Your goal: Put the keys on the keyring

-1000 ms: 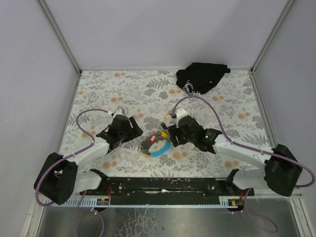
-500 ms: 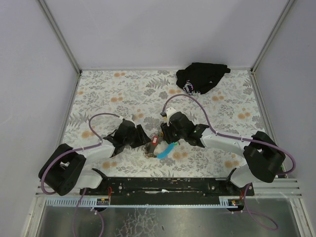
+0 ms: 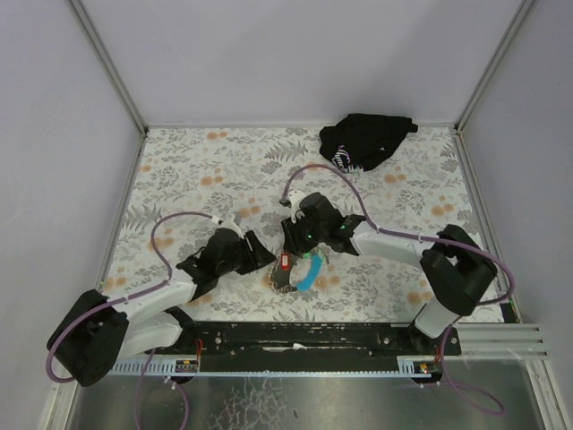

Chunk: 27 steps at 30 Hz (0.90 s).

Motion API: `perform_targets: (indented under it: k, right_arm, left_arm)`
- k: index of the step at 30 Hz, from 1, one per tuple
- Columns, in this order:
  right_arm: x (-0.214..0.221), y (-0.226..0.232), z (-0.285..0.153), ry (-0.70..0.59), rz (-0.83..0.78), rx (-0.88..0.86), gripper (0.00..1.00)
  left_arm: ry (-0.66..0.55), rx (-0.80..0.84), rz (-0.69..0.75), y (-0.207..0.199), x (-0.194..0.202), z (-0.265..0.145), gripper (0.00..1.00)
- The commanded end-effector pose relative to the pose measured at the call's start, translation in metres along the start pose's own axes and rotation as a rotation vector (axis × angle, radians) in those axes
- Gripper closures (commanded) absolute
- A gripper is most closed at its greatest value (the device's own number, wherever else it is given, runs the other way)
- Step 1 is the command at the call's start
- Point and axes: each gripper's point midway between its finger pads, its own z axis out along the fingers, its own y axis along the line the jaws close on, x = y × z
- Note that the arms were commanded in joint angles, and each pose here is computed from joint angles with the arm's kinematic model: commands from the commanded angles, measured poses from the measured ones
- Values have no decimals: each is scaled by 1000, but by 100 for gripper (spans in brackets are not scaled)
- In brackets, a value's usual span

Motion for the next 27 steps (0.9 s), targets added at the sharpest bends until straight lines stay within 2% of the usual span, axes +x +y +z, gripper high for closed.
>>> perform_targets:
  k: [1, 15, 27]
  right_arm:
    - [-23, 19, 6, -38, -18, -104, 62]
    - [-8, 20, 38, 28, 29, -145, 72]
    - [-1, 19, 51, 50, 55, -152, 76]
  left_arm:
    - [-96, -69, 18, 21, -23, -8, 48]
    - [-65, -48, -6, 33, -27, 0, 48]
    - [-49, -30, -11, 33, -23, 2, 48]
